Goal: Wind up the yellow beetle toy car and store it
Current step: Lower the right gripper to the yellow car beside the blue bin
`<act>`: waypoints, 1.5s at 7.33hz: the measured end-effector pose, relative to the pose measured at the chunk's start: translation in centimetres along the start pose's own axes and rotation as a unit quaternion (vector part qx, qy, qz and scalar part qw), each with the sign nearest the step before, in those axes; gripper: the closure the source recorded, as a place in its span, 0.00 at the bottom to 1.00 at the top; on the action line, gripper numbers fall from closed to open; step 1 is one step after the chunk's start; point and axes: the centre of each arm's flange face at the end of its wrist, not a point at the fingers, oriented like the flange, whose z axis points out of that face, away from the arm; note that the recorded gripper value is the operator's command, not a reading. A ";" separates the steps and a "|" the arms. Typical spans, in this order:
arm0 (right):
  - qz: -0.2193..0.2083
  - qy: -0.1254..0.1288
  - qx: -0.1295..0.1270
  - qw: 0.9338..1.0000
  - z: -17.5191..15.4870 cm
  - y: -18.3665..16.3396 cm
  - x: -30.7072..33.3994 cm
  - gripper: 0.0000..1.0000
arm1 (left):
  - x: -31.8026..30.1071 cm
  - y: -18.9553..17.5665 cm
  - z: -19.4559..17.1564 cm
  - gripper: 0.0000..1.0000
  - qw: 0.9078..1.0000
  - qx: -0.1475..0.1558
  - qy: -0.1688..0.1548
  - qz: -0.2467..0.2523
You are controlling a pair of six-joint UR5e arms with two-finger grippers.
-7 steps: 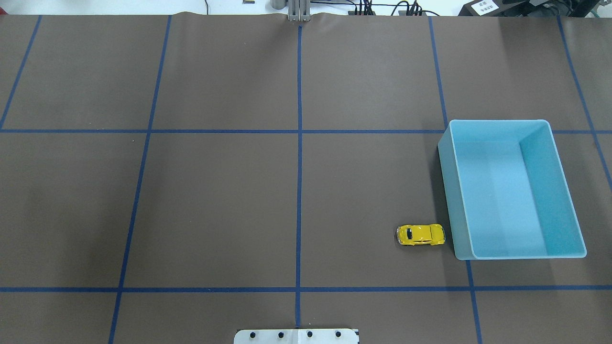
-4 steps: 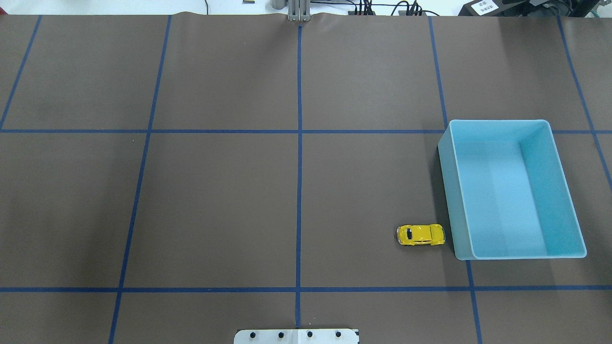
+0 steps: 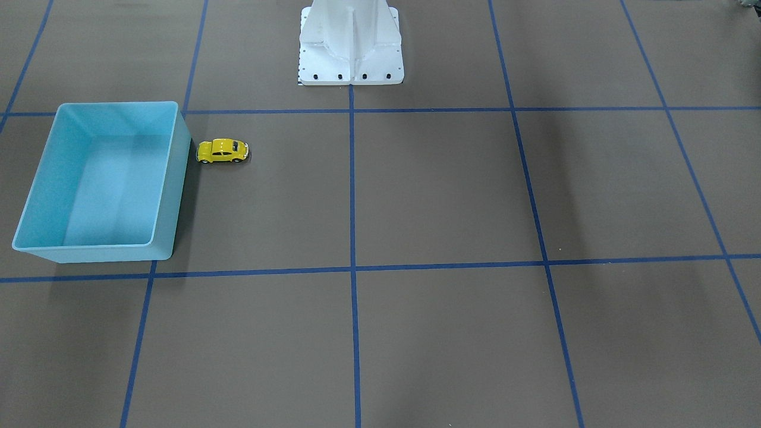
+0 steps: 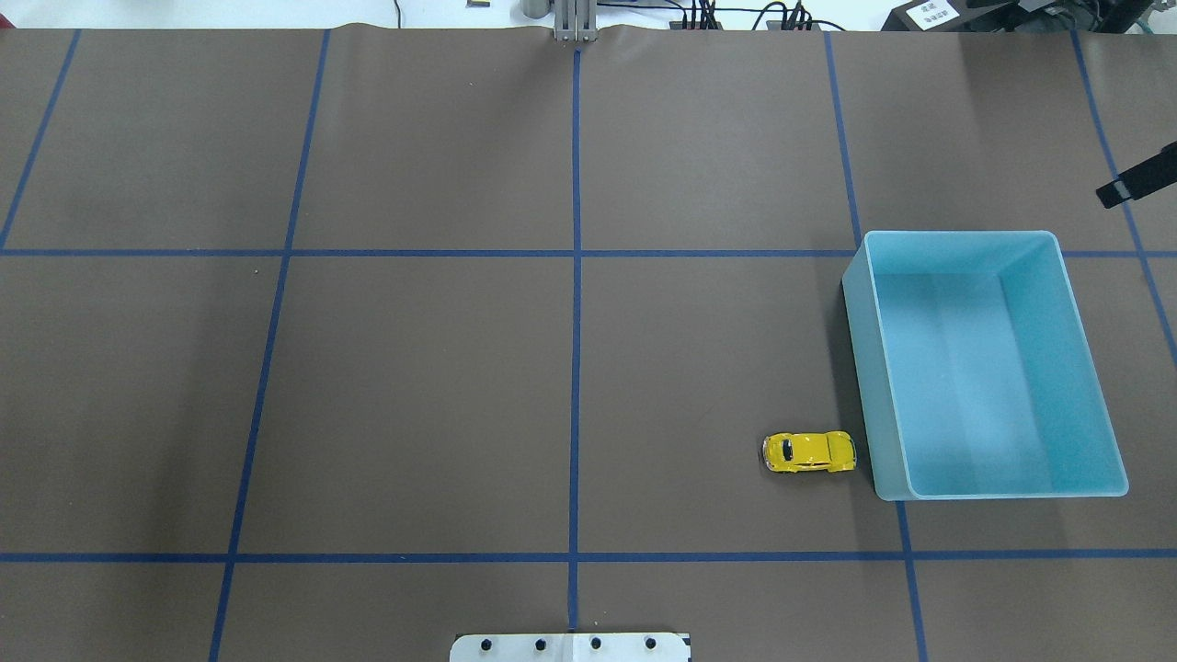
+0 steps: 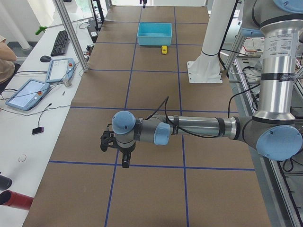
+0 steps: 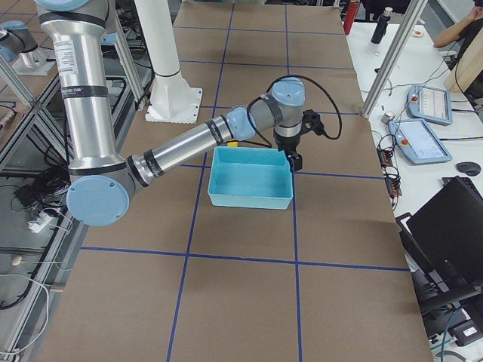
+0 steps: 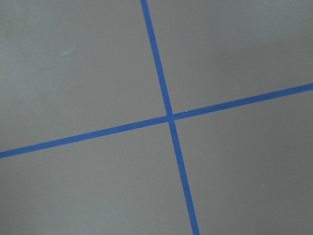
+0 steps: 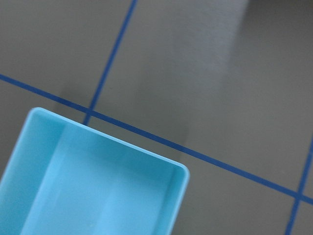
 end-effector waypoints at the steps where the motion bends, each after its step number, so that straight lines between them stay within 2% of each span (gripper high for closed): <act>1: -0.062 -0.014 -0.001 0.998 0.9 -0.9 -5.3 0.00 | -0.6 0.8 0.4 0.00 1.000 -0.004 0.002 -0.009; 2: -0.129 -0.022 -0.005 0.991 2.0 -0.9 -10.1 0.00 | -1.0 1.3 0.5 0.00 1.000 -0.006 0.003 -0.013; 3: -0.190 -0.025 -0.008 0.981 3.0 -0.6 -13.7 0.00 | -1.0 1.5 0.5 0.00 1.000 -0.006 0.003 -0.014; 4: -0.253 -0.030 -0.009 0.967 3.5 0.0 -16.0 0.00 | -1.0 1.4 0.4 0.00 1.000 -0.005 0.002 -0.013; 6: -0.372 -0.038 -0.017 0.927 4.5 1.6 -17.8 0.00 | -0.7 1.3 0.2 0.00 1.000 -0.002 0.001 -0.010; 7: -0.410 -0.043 -0.028 0.911 5.9 2.1 -18.6 0.00 | -0.7 1.2 0.2 0.00 1.000 -0.002 0.000 -0.010; 8: -0.429 -0.049 -0.045 0.901 8.0 2.6 -19.6 0.00 | -0.7 1.2 0.1 0.00 1.000 -0.002 0.000 -0.009; 9: -0.442 -0.054 -0.061 0.893 10.2 2.7 -20.8 0.00 | -0.7 1.3 0.2 0.00 1.000 -0.002 -0.001 -0.010; 11: -0.463 -0.049 -0.080 0.881 13.3 2.9 -23.5 0.00 | -0.9 1.4 0.2 0.00 1.000 -0.003 -0.001 -0.010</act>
